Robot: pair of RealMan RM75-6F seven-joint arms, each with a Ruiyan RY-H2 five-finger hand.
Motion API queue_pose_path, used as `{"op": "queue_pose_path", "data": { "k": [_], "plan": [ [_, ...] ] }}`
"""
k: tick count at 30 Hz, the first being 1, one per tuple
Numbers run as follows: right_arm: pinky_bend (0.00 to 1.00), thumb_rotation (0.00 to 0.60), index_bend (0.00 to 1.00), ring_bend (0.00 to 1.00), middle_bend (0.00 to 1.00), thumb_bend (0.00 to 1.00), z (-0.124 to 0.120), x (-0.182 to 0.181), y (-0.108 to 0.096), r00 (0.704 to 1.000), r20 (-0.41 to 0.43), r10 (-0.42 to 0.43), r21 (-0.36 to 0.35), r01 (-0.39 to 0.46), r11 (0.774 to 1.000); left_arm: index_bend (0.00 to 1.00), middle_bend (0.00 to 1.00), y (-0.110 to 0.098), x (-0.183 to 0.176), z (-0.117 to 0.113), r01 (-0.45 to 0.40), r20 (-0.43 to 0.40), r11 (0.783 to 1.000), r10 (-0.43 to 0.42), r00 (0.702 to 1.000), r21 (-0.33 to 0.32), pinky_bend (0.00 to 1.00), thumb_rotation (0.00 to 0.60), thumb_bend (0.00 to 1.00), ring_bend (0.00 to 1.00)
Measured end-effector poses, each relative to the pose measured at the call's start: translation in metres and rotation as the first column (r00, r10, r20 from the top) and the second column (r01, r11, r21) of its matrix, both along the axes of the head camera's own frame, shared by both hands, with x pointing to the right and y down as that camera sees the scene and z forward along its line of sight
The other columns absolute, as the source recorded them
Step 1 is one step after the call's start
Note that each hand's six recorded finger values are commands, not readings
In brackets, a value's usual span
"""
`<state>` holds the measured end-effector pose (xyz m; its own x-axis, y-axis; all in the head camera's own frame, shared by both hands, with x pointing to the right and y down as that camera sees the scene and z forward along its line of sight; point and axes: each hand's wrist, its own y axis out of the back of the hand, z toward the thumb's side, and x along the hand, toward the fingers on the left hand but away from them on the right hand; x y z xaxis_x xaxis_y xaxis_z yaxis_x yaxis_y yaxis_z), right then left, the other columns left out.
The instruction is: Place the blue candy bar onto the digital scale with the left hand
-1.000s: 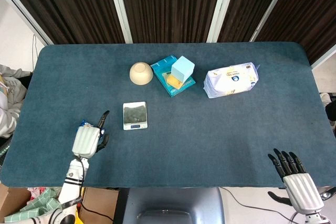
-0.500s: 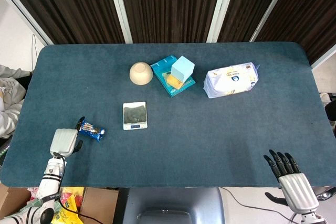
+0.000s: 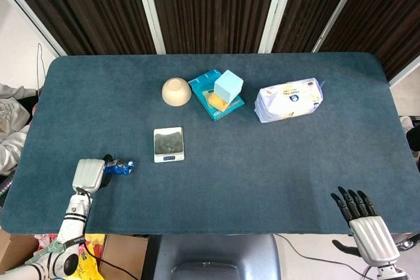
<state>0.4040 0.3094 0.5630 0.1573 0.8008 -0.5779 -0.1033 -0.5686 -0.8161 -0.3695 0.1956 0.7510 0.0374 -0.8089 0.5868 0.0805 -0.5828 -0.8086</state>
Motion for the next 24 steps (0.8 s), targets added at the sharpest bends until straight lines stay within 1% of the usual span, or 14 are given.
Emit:
{"op": "queue_pose_path", "data": {
  "k": [1,4,7,8,11,13,17,21,24],
  "plan": [
    [0.0,0.545,0.0,0.0,0.0,0.13,0.0,0.0,0.0,1.0,0.0,0.0,0.0,0.0,1.0,0.68,1.0,-0.002,0.001,0.0,0.006,-0.009,1.0,-0.006,1.0,0.014,1.0,0.6,0.38,1.0],
    [0.0,0.546,0.0,0.0,0.0,0.13,0.0,0.001,-0.001,1.0,0.0,0.001,0.001,-0.001,1.0,0.76,1.0,-0.007,0.006,-0.004,0.029,-0.053,0.998,-0.025,0.998,0.064,1.0,0.6,0.4,1.0],
    [0.0,0.545,0.0,0.0,0.0,0.13,0.0,0.002,-0.001,1.0,0.0,0.002,0.0,-0.002,1.0,0.79,1.0,-0.015,0.013,-0.013,0.058,-0.115,0.991,-0.044,0.992,0.122,1.0,0.6,0.42,1.0],
    [0.0,0.545,0.0,0.0,0.0,0.13,-0.001,0.002,-0.001,1.0,0.001,0.001,0.0,-0.001,1.0,0.8,1.0,-0.019,0.017,-0.017,0.072,-0.147,0.987,-0.05,0.988,0.144,1.0,0.6,0.42,1.0],
    [0.0,0.545,0.0,0.0,0.0,0.13,-0.002,0.002,-0.002,1.0,0.004,0.004,0.003,-0.004,1.0,0.8,1.0,-0.029,0.034,-0.025,0.094,-0.22,0.979,-0.052,0.974,0.181,1.0,0.6,0.42,1.0],
    [0.0,0.545,0.0,0.0,0.0,0.13,-0.003,0.003,-0.002,1.0,0.006,0.007,0.004,-0.007,1.0,0.8,1.0,-0.036,0.045,-0.029,0.107,-0.257,0.975,-0.055,0.965,0.194,1.0,0.6,0.42,1.0],
    [0.0,0.546,0.0,0.0,0.0,0.13,-0.004,0.007,-0.003,1.0,0.01,0.016,0.003,-0.016,1.0,0.8,1.0,-0.056,0.078,-0.038,0.139,-0.336,0.965,-0.057,0.94,0.223,1.0,0.6,0.43,1.0],
    [0.0,0.545,0.0,0.0,0.0,0.13,-0.006,0.011,-0.006,0.999,0.021,0.032,0.007,-0.032,0.999,0.8,1.0,-0.076,0.103,-0.042,0.178,-0.392,0.956,-0.076,0.917,0.231,1.0,0.6,0.43,1.0],
    [0.0,0.545,0.0,0.0,0.0,0.13,-0.008,0.016,-0.009,0.999,0.024,0.048,0.01,-0.048,0.999,0.8,1.0,-0.087,0.12,-0.043,0.193,-0.416,0.953,-0.081,0.906,0.233,1.0,0.6,0.43,1.0]
  ]
}}
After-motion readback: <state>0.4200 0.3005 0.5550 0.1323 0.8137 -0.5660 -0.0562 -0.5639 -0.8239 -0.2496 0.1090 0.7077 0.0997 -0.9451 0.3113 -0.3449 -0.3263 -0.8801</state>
